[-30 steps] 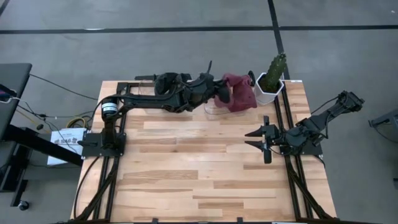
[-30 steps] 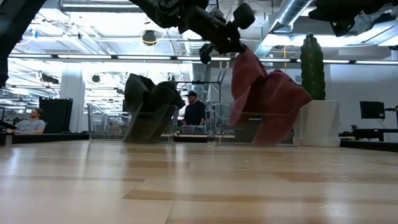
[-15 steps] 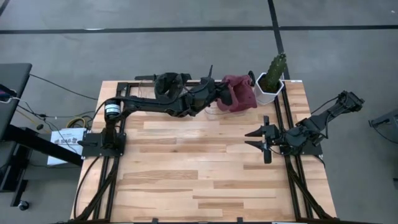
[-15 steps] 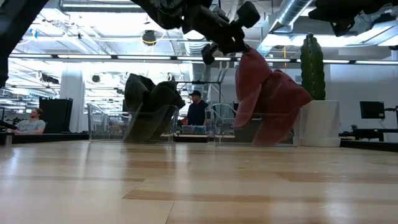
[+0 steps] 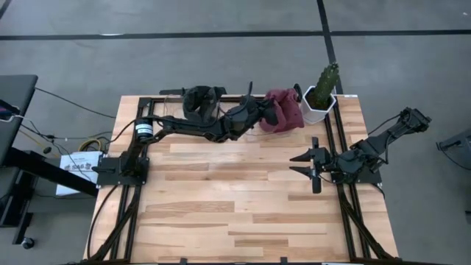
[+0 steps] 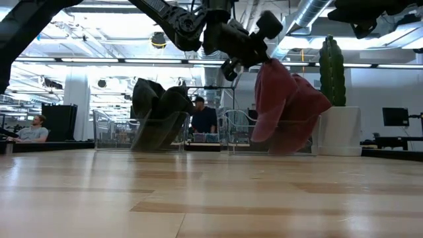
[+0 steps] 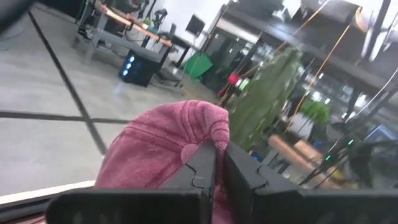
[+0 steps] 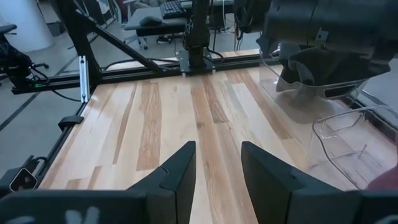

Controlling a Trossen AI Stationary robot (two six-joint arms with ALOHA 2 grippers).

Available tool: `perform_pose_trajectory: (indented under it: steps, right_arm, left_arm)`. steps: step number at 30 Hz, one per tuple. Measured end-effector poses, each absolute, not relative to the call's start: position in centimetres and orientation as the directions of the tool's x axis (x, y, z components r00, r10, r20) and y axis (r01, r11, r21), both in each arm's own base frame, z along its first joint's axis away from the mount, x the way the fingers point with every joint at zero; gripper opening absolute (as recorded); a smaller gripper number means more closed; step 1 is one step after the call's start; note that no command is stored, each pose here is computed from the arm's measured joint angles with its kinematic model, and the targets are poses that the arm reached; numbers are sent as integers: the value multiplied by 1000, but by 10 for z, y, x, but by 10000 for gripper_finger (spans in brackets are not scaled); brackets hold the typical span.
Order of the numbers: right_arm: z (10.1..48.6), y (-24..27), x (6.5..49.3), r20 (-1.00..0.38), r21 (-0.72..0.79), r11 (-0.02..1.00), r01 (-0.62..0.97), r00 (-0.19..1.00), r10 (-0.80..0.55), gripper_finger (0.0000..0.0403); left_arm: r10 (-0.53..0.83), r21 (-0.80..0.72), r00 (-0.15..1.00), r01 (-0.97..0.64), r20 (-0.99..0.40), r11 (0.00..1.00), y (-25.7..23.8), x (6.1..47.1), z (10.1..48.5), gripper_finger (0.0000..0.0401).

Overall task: Pick & Place hat
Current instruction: Put the red cap into the right transparent bin

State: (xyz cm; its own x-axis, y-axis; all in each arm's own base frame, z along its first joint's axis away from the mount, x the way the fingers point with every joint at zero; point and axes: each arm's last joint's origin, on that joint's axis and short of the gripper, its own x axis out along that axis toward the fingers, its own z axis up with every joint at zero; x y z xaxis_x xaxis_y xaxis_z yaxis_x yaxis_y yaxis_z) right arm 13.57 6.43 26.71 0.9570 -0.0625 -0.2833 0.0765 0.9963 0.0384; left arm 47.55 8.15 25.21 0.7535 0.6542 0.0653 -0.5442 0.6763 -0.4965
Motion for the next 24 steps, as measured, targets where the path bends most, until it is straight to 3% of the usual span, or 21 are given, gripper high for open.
perform_pose_trajectory:
  steps: [8,17,24]
  right_arm:
    - [267,63,136,-277,29,994,106,956,-94,118]
    - [267,63,136,-275,25,993,118,956,-106,118]
    - [268,63,136,-272,29,993,117,957,-105,118]
  left_arm:
    - [669,-621,737,-481,95,619,83,475,254,21]
    - [658,-615,749,-480,84,625,75,477,252,21]
    - [655,-622,753,-487,57,613,73,487,219,21]
